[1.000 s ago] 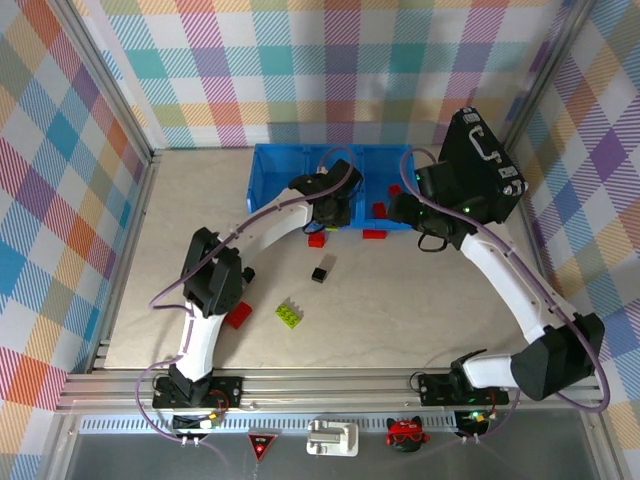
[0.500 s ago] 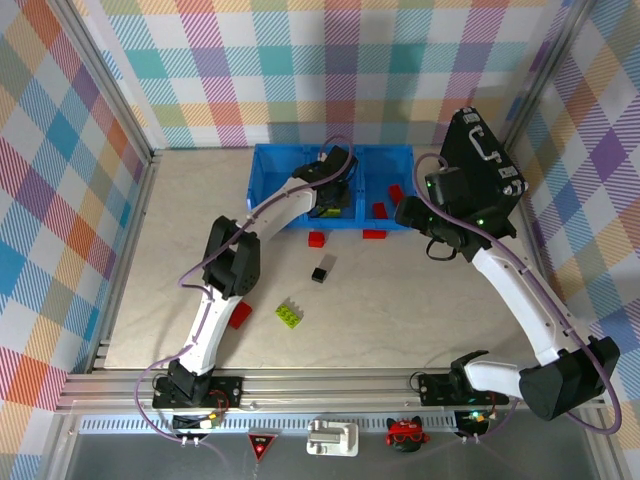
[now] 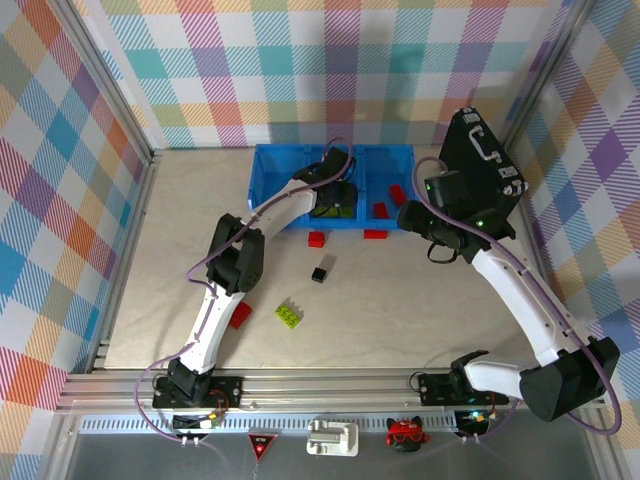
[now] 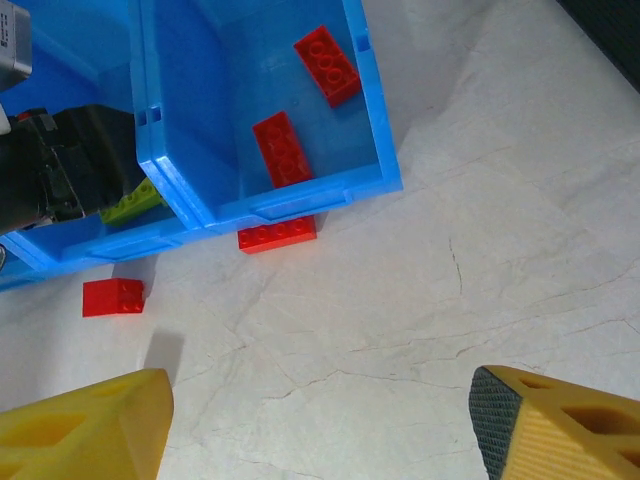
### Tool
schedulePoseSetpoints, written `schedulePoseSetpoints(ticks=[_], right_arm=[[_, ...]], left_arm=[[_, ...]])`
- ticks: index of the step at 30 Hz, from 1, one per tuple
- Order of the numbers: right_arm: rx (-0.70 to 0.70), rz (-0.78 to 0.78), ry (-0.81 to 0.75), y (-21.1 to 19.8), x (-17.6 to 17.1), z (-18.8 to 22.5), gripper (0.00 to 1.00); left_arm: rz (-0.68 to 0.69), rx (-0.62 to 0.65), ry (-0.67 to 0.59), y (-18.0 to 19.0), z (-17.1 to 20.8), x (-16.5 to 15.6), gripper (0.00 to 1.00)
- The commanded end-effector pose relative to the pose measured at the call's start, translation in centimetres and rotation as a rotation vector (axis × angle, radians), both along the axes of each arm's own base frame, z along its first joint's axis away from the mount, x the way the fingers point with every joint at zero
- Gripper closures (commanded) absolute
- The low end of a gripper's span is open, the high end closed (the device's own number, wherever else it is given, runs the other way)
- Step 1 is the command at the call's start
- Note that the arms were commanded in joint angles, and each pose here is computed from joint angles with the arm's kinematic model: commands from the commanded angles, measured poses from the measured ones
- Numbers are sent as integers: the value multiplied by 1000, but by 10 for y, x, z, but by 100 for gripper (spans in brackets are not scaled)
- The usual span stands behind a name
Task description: Sort the legos into containers by color
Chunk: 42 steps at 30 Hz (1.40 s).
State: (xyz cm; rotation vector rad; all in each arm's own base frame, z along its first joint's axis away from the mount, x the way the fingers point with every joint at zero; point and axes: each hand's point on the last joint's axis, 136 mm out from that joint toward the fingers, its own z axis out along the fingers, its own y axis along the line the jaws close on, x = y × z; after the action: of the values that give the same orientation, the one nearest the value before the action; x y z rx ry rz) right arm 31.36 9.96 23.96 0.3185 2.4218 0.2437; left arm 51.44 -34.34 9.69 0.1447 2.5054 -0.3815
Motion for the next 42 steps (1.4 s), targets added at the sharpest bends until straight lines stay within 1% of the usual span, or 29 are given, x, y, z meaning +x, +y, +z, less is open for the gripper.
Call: schedulePoseSetpoints(ticks=[1, 5, 9, 15, 22, 31, 33, 37, 42], right_arm=[[-7, 16, 14, -1, -4, -3, 22], [8, 63, 34, 9, -1, -11, 23], [11, 118, 70, 20, 4, -27, 24], [-14, 186, 82, 30, 15, -52, 24], [-39, 227, 96, 45, 33, -86, 25], [-155, 258, 70, 70, 58, -138, 19], [-176, 247, 62, 73, 63, -150, 16], [-176, 224, 57, 77, 73, -172, 10], [-213, 213, 57, 79, 89, -190, 9]], left_arm=[[-34, -55, -55, -6, 31, 4, 54], [-30, -62, -72, -1, 51, -1, 55], [-37, -75, -86, 4, 71, -12, 55], [-32, -89, -96, 23, 96, -39, 55], [-14, -86, -98, 52, 113, -77, 55], [21, -78, -116, 84, 129, -112, 55], [28, -73, -120, 89, 132, -117, 55], [36, -58, -123, 97, 134, -123, 54], [42, -38, -123, 104, 136, -128, 54]])
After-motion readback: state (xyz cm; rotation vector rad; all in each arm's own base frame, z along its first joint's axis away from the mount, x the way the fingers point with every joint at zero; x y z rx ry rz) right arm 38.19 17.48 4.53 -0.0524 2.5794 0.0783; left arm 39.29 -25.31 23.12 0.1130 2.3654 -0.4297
